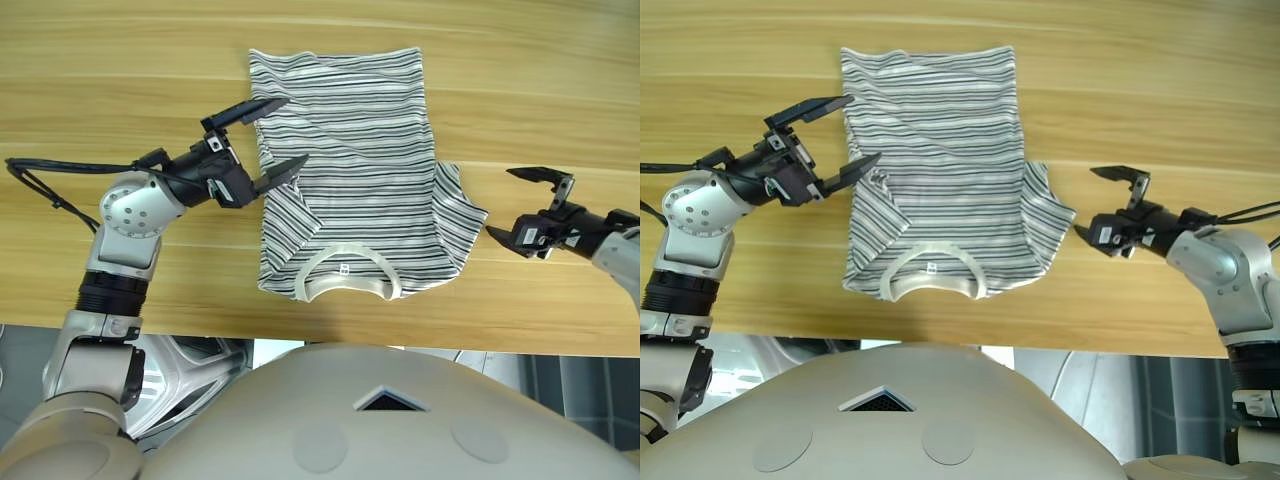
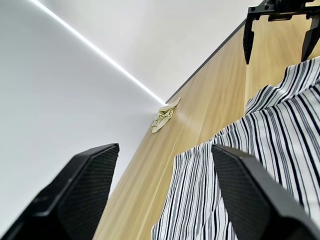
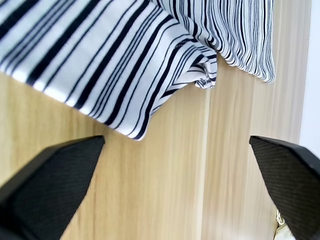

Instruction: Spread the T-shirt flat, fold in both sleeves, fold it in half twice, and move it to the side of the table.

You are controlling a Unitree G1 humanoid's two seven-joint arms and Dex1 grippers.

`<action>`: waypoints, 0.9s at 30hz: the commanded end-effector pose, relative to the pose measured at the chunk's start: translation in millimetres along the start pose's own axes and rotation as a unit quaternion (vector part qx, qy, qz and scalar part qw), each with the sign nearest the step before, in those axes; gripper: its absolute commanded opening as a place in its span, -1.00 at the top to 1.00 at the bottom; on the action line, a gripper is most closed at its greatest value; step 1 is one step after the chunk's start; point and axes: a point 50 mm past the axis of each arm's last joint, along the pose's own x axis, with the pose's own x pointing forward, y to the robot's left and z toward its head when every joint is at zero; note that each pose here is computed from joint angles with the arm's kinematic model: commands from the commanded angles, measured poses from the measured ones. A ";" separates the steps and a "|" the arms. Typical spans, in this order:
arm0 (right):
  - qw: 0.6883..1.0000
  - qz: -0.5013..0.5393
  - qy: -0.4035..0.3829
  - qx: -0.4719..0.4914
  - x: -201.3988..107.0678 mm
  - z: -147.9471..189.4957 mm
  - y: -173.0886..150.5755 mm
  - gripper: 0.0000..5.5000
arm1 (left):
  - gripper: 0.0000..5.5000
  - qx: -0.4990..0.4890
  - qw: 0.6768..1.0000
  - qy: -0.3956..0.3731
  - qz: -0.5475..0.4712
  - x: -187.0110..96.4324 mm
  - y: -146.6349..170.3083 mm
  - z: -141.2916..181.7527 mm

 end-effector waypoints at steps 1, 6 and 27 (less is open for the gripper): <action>0.997 0.064 -0.016 0.028 19.0 9.3 30.1 -0.88 | -0.25 0.007 1.000 0.002 -0.001 1.7 1.2 0.3; 0.997 0.067 -0.027 0.032 25.1 14.2 33.2 -0.51 | -0.25 0.009 1.000 0.002 -0.004 2.7 0.7 0.5; 0.999 0.035 -0.016 0.021 7.5 9.1 14.1 0.90 | -0.25 0.010 1.000 0.002 -0.007 8.4 -2.5 -1.0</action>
